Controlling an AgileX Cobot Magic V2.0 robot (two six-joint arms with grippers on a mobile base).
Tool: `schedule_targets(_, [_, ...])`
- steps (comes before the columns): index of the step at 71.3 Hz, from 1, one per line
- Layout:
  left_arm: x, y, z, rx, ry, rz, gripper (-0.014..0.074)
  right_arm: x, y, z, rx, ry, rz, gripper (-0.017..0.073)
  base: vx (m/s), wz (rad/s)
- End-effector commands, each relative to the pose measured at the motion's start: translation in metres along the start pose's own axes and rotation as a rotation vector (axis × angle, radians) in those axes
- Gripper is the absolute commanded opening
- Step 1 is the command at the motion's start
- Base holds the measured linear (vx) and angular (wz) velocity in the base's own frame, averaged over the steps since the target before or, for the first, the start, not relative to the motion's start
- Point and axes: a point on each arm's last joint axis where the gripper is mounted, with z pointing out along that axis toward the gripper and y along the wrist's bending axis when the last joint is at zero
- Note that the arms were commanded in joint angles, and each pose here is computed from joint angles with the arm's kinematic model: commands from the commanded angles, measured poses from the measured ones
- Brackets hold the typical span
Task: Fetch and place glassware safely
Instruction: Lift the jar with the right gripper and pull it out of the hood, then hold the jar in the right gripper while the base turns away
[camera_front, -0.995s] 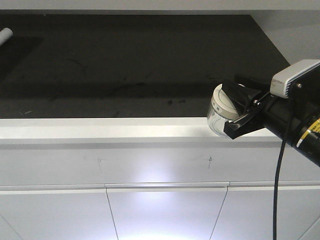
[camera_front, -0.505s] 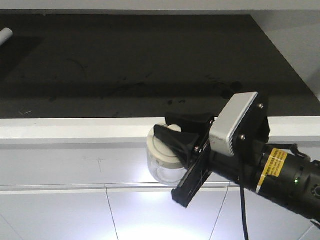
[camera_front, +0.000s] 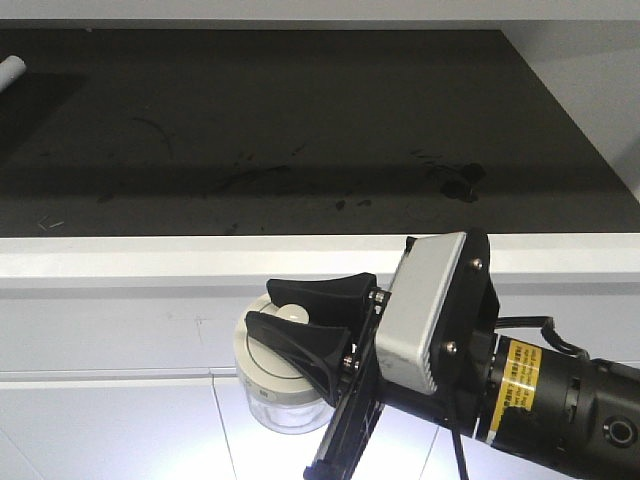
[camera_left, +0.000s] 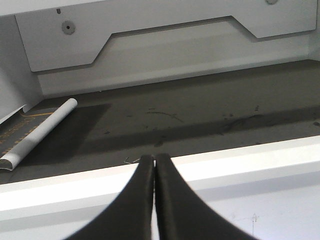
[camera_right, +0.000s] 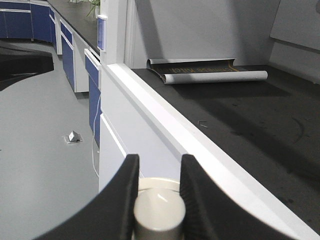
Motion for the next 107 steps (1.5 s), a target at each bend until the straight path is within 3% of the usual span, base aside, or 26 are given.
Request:
schedule_targets(1, [-0.0135,0.0004,-0.0014,0.001,-0.083,-0.013,-0.0007,-0.0234,0.0009,-0.0037,-0.018,-0.136,0.004,0.0,0.0,0.0])
schedule_targets(76, [-0.0135,0.0004,-0.0014,0.001,-0.083,-0.013,-0.0007,-0.0208,-0.0004,-0.0033,-0.005,-0.107,0.004,0.0,0.0,0.01])
schedule_targets(107, [-0.0135,0.0004,-0.0014,0.001,-0.083,-0.013,-0.0007,-0.0207,-0.0002,-0.0033,-0.006,-0.106,0.0,0.0,0.01,0.4])
